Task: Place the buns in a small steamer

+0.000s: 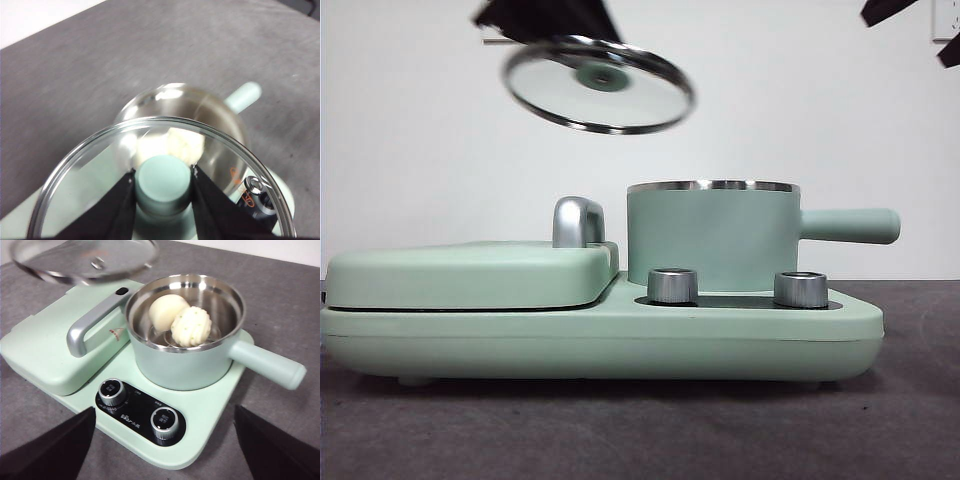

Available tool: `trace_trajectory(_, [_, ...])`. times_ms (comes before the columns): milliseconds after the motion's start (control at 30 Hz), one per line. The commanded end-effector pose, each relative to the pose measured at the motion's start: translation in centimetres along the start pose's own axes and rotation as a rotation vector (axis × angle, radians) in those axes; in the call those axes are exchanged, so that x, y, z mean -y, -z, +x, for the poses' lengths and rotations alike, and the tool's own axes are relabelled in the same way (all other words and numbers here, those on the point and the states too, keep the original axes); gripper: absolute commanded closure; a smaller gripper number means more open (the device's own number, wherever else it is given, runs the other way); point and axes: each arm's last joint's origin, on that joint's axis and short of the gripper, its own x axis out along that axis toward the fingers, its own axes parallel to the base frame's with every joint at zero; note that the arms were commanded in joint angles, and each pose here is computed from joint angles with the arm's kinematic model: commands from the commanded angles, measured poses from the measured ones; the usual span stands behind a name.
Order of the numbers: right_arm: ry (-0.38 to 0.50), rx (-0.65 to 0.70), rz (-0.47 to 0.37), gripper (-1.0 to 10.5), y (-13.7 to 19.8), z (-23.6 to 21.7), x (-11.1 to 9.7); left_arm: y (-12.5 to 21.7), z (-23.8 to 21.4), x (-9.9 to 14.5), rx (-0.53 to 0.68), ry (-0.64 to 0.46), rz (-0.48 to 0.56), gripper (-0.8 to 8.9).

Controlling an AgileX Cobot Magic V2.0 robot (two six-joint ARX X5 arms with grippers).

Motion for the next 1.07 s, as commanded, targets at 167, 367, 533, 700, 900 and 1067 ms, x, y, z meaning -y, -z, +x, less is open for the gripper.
trace_trajectory(167, [-0.004,0.01,0.063,5.2,0.0,-0.3,-0.1,-1.3,3.9,1.5,0.144,0.052,0.065,8.02])
trace_trajectory(367, [-0.003,0.008,0.063,5.2,0.0,-0.3,-0.1,-1.4,6.3,1.9,0.216,0.058,0.093,8.02])
trace_trajectory(533, [-0.002,0.007,0.063,5.2,0.0,-0.3,-0.1,-1.0,7.8,1.7,0.224,0.038,0.106,8.01])
trace_trajectory(700, [-0.001,0.006,0.069,5.2,0.0,-0.3,-0.1,-0.5,8.7,1.7,0.204,0.04,0.133,7.99])
trace_trajectory(900, [0.011,0.008,0.089,5.2,0.0,-0.3,0.0,-0.4,8.8,1.8,0.201,0.042,0.155,7.99])
trace_trajectory(1067, [0.032,0.013,0.089,5.2,0.0,-0.3,0.0,0.0,9.0,1.8,0.216,0.041,0.156,7.99])
